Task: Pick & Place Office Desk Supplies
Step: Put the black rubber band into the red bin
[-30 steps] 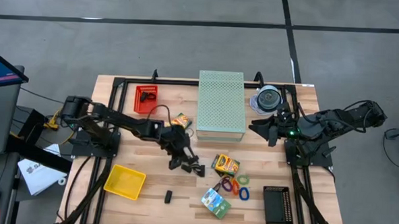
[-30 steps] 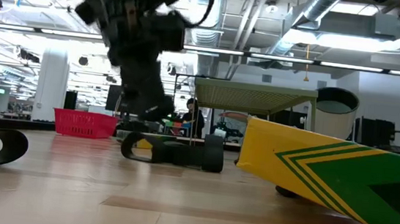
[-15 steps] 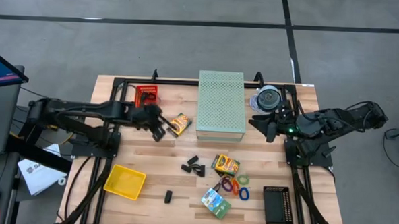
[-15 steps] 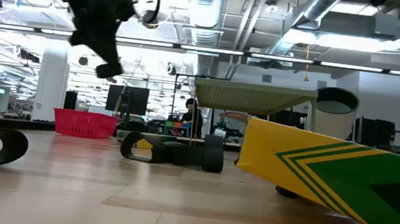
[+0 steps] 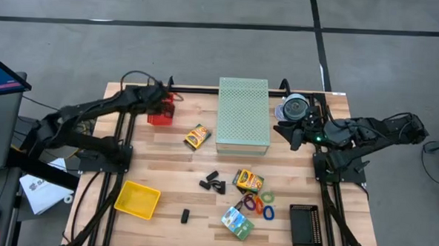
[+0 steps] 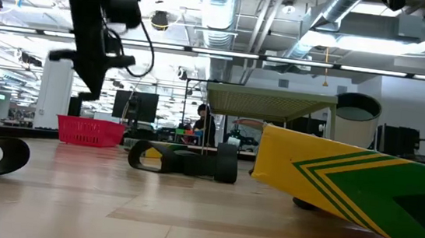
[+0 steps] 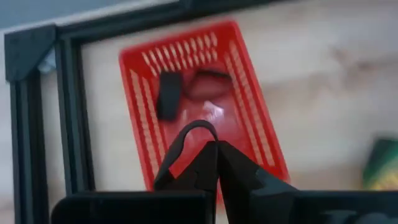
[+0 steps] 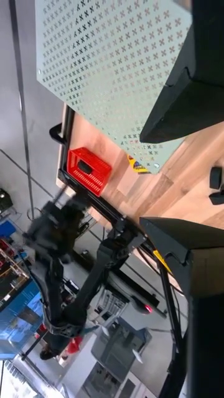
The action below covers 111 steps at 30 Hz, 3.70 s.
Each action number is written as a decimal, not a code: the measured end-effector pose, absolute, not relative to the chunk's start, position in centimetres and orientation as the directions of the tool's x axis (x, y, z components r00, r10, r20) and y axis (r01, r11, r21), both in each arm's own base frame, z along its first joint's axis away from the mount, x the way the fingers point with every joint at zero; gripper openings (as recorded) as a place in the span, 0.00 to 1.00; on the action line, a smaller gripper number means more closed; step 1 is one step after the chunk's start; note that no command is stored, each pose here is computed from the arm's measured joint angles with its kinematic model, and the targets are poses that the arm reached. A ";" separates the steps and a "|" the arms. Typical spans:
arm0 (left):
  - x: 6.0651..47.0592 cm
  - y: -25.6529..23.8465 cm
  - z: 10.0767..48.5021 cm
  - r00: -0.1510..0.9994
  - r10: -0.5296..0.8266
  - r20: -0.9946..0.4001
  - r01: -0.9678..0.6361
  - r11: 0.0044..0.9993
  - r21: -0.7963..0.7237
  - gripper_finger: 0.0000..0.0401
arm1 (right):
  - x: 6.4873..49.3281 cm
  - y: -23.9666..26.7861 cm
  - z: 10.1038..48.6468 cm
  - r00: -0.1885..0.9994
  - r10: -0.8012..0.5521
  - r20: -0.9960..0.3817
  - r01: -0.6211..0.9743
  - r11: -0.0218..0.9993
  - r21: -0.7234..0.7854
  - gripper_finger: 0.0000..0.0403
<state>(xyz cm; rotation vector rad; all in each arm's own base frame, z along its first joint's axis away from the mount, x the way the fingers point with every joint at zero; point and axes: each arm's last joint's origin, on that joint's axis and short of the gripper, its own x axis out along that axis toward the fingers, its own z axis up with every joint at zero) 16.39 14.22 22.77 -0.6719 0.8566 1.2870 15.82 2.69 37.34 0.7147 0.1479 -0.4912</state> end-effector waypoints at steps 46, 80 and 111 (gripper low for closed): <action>20.1 3.0 28.3 0.769 -0.295 -0.567 -0.017 0.878 -0.479 0.34 | 15.7 3.2 37.3 0.887 -0.355 -0.296 0.462 0.671 0.580 0.50; 26.6 -17.2 18.3 0.430 -0.324 -0.843 0.222 0.943 -0.249 0.64 | 15.5 3.6 37.0 0.893 -0.308 -0.328 0.447 0.696 0.562 0.50; 28.3 -16.1 15.5 0.412 -0.247 -0.877 0.008 0.964 -0.267 0.03 | 15.3 3.5 36.4 0.870 -0.316 -0.379 0.485 0.691 0.536 0.50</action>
